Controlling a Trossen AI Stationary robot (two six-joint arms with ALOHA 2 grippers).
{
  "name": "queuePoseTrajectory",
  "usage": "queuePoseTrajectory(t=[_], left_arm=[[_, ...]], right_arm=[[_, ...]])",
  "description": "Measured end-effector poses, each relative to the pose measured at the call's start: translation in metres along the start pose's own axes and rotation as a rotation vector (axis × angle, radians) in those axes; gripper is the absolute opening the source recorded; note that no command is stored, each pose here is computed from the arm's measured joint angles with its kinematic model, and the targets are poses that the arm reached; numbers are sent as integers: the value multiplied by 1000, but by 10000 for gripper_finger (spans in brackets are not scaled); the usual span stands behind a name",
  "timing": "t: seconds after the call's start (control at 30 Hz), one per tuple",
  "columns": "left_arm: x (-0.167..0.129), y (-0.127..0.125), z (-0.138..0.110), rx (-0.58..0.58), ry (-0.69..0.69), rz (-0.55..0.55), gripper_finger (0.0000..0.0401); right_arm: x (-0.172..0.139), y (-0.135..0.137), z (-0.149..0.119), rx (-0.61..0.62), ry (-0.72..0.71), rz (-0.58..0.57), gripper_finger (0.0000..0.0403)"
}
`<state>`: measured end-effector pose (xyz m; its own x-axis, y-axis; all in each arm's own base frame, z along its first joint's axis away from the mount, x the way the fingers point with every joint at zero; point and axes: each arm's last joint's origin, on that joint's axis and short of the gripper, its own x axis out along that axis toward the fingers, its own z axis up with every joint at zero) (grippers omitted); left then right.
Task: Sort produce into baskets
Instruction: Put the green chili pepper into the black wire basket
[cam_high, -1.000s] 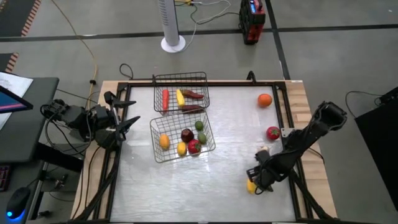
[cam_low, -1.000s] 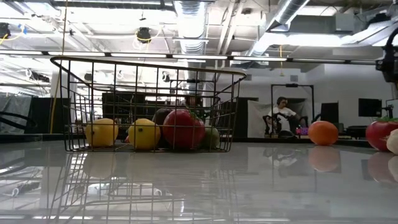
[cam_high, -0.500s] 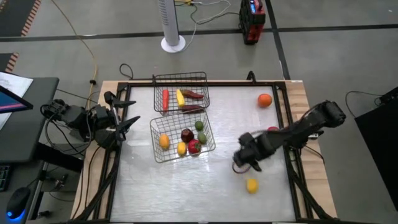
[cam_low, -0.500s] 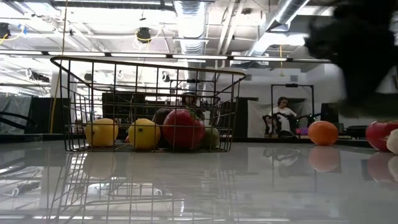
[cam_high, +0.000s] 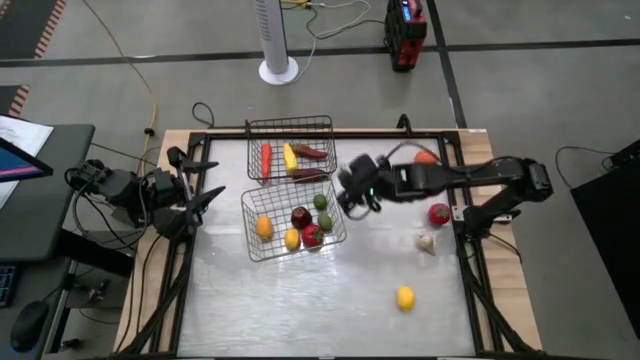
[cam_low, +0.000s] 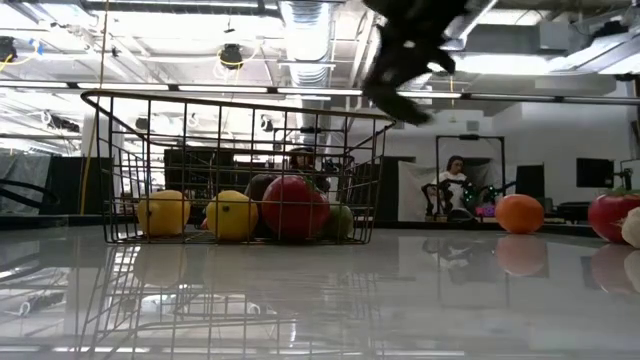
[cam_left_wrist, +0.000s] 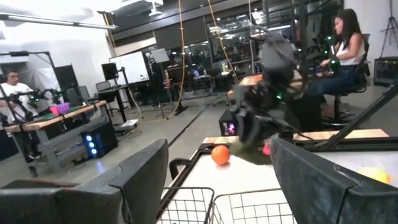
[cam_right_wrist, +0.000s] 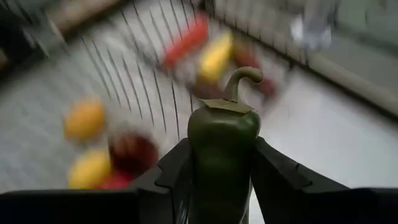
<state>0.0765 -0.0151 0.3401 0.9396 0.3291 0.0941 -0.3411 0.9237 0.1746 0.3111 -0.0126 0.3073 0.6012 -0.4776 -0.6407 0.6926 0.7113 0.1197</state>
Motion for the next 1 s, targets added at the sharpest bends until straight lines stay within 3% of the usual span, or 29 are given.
queuePoseTrajectory(t=[0.23, 0.43, 0.57, 0.7, 0.87, 1.0], left_arm=[[0, 1, 0, 1, 9, 32, 272], [0, 1, 0, 14, 10, 34, 272], [0, 1, 0, 24, 5, 37, 272], [0, 2, 0, 30, 9, 51, 272], [0, 3, 0, 41, 22, 92, 272], [0, 3, 0, 53, 28, 108, 272]], right_arm=[[11, -16, 56, -28, -359, 57, 168], [23, -33, 84, 45, -523, 91, 168], [58, -36, 89, 40, -542, 208, 169], [94, -38, 88, -29, -518, 233, 178], [127, -44, 86, -125, -329, 281, 240], [132, -53, 93, -139, -183, 275, 297]])
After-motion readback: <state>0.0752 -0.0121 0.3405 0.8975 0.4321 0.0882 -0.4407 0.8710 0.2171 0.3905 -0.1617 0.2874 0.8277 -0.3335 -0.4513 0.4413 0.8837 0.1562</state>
